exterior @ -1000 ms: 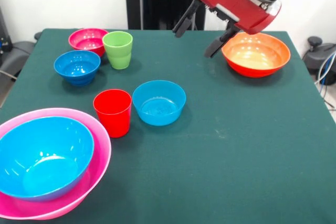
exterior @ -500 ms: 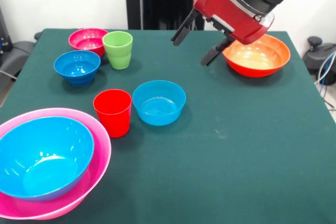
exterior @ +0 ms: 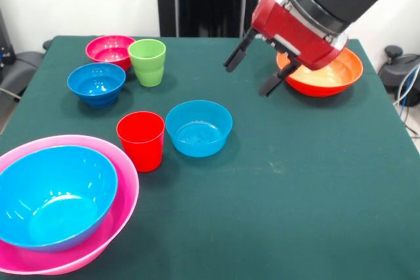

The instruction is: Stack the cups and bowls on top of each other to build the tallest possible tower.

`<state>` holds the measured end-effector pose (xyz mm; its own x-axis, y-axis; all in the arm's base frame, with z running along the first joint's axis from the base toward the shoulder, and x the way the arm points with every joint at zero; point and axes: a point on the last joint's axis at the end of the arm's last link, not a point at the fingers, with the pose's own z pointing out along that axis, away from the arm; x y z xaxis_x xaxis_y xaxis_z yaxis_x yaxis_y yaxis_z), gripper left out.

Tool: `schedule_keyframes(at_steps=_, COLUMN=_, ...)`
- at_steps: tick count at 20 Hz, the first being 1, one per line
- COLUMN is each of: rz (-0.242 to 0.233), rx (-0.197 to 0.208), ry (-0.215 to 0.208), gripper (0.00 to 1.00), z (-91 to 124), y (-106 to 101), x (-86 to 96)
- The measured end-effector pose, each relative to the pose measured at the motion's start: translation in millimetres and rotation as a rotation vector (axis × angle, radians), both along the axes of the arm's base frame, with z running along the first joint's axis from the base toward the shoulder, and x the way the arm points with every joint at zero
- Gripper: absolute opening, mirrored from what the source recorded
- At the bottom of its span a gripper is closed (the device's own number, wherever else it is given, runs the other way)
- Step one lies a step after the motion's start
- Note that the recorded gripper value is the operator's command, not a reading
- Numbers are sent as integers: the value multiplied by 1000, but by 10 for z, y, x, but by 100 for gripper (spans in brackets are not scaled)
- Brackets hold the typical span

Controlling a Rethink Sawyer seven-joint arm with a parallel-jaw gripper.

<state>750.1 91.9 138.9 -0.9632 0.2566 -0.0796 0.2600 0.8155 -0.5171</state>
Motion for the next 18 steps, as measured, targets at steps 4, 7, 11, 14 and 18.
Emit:
schedule_keyframes(at_steps=4, rz=13, rx=-6, ry=-27, gripper=100, z=-203, y=1, x=-19)
schedule_keyframes(at_steps=7, rz=24, rx=-10, ry=-49, gripper=100, z=-344, y=-7, x=-19)
schedule_keyframes(at_steps=11, rz=33, rx=-24, ry=-57, gripper=100, z=-537, y=-58, x=-69)
schedule_keyframes(at_steps=14, rz=32, rx=-31, ry=-47, gripper=100, z=-632, y=-106, x=-126)
schedule_keyframes(at_steps=18, rz=32, rx=-39, ry=-36, gripper=100, z=-737, y=-168, x=-199)
